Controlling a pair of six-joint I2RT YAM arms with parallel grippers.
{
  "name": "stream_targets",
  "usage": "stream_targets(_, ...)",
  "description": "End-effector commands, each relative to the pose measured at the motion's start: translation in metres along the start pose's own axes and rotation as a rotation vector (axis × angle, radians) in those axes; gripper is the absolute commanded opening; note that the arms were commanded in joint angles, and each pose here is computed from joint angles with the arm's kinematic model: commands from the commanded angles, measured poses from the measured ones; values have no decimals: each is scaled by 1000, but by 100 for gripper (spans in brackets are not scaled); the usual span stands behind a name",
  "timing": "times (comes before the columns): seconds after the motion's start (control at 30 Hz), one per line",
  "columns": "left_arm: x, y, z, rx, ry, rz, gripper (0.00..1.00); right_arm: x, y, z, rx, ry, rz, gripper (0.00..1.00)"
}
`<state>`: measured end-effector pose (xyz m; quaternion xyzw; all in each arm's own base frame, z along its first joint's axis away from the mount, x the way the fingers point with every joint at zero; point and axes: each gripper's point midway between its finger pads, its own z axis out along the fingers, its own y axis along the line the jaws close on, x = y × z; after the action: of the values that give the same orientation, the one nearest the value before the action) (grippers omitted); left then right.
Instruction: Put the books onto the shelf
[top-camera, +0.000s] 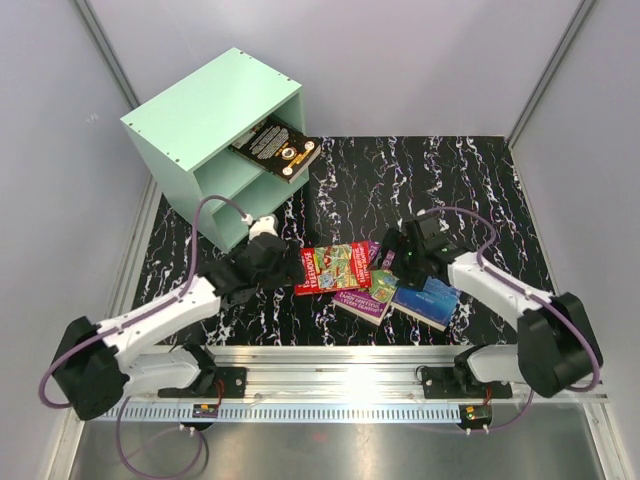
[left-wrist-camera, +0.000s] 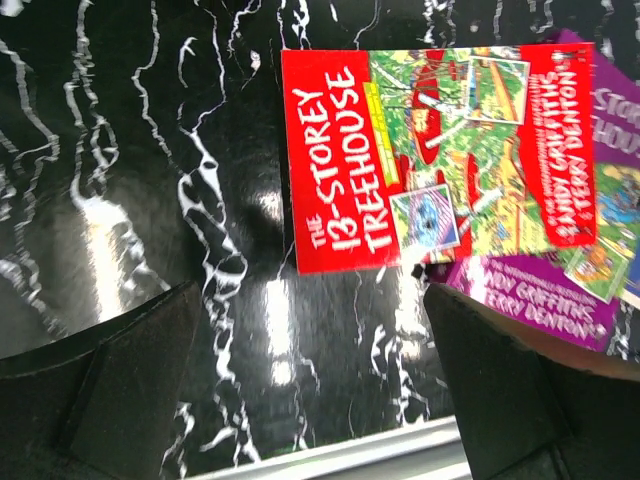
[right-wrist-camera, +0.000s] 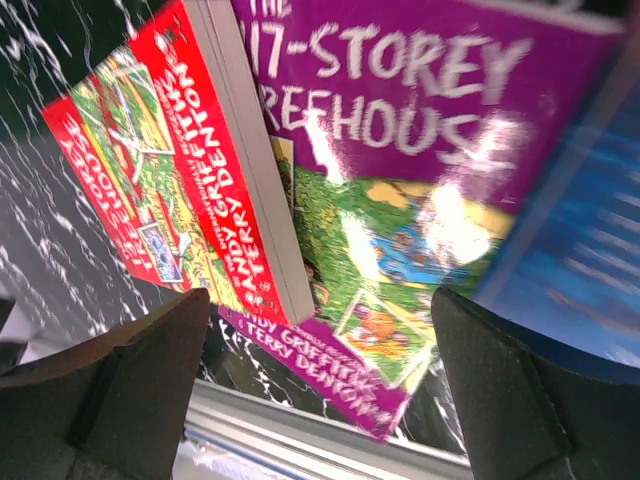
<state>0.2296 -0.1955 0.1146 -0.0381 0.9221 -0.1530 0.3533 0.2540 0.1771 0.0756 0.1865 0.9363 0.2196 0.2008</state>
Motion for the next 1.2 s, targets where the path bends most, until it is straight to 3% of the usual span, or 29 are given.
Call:
stream_targets(0.0,-13,-24,24,87,-47,-23,98,18,32,19,-205,117,8,100)
stream_targets(0.23,21,-22,73,50,71,-17,95,21,39,42,-243,161,8,100)
stream_targets(0.57,25,-23,115,12,116,-7,94,24,44,64,-287,199,31,97)
stream_targets(0.9,33,-24,123,47,133,27,92,30,41,84,-288,224,54,59)
stream_targets(1.03,36,-25,122,59,137,29,92,25,32,91,-241,193,75,60)
stream_targets(1.17,37,-23,124,58,148,23,92,5,26,93,-206,131,109,71)
